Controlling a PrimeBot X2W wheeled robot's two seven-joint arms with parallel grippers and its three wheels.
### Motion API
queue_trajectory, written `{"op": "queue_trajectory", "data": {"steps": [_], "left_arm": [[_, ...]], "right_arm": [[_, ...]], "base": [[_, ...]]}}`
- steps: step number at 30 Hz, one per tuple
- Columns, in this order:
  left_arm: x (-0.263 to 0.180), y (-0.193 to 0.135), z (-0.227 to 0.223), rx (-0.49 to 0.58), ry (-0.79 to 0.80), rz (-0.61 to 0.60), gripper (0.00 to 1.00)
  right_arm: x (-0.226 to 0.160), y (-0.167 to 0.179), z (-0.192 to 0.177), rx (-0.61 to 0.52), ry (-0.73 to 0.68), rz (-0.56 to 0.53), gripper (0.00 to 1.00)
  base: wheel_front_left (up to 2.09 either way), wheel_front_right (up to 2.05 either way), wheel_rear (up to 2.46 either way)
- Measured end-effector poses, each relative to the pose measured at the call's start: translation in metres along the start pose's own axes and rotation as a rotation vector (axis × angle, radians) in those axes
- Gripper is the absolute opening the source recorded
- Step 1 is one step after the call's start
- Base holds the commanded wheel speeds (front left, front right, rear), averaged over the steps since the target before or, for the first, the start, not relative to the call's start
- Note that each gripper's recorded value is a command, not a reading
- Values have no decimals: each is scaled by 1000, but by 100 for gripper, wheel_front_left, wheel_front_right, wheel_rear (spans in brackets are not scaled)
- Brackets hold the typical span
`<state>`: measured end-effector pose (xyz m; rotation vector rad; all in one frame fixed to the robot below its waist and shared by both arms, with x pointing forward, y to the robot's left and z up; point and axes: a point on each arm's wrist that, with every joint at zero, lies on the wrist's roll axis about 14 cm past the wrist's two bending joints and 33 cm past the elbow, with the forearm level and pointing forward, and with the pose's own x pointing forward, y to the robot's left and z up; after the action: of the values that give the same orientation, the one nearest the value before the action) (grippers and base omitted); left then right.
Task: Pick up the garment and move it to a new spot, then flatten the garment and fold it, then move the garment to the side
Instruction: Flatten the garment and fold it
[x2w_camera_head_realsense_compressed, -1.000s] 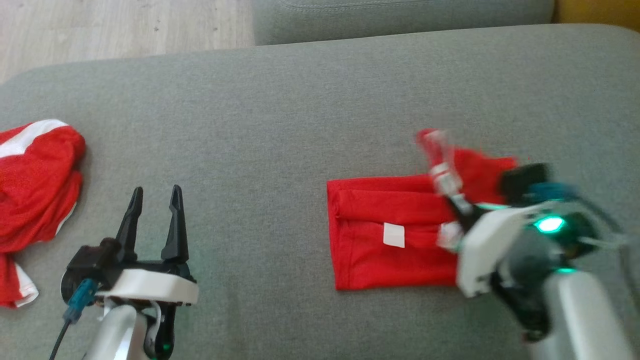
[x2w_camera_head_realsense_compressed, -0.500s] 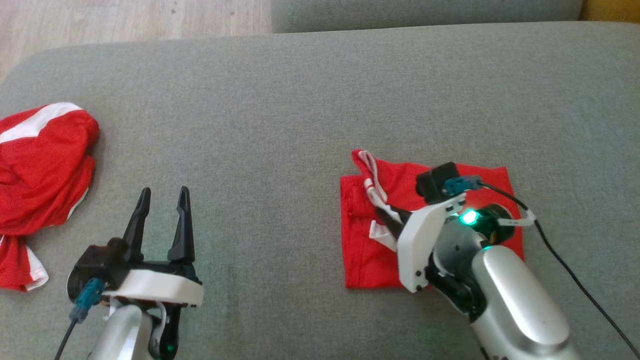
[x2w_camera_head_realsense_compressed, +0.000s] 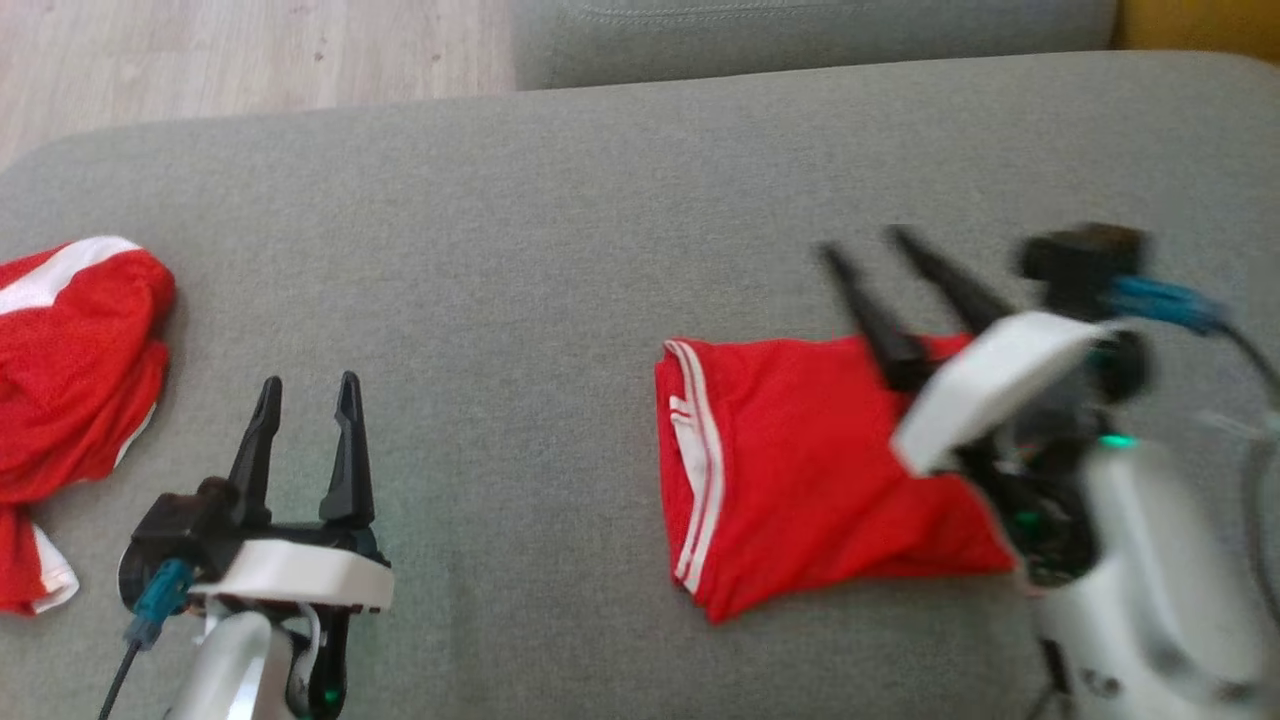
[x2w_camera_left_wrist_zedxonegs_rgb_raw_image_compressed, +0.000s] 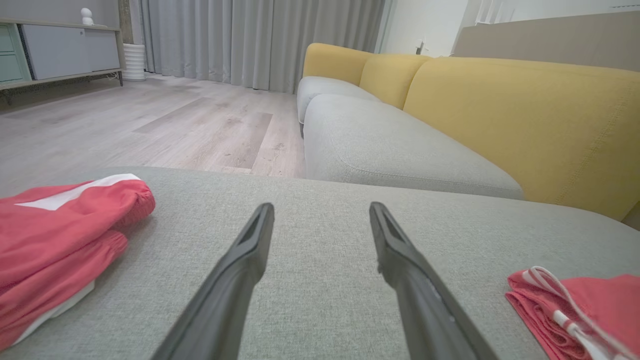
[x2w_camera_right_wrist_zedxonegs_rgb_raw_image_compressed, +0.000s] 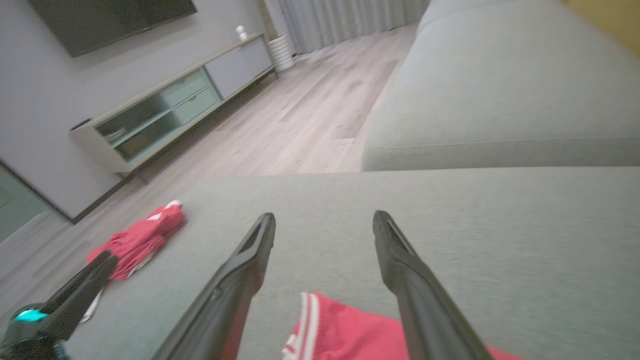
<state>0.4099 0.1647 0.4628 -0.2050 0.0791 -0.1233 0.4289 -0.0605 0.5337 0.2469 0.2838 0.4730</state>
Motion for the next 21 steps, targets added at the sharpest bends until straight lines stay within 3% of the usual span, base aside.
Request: {"op": "queue_trajectory", "data": {"steps": [5, 8, 14, 21], "left_arm": [[-4, -2, -1, -8, 2, -2, 100], [-7, -3, 1, -7, -4, -4, 100], [-19, -5, 2, -9, -8, -5, 100], [-39, -4, -1, -14, -8, 6, 100]], "right_arm": [[-43, -70, -19, -67, 11, -246, 100], [-66, -92, -25, -113, -27, -336, 100], [-92, -97, -23, -140, -152, -382, 100], [-113, -99, -40, -129, -137, -407, 100]], "base": [[0, 0, 0], [0, 0, 0], [0, 0, 0], [0, 0, 0]]}}
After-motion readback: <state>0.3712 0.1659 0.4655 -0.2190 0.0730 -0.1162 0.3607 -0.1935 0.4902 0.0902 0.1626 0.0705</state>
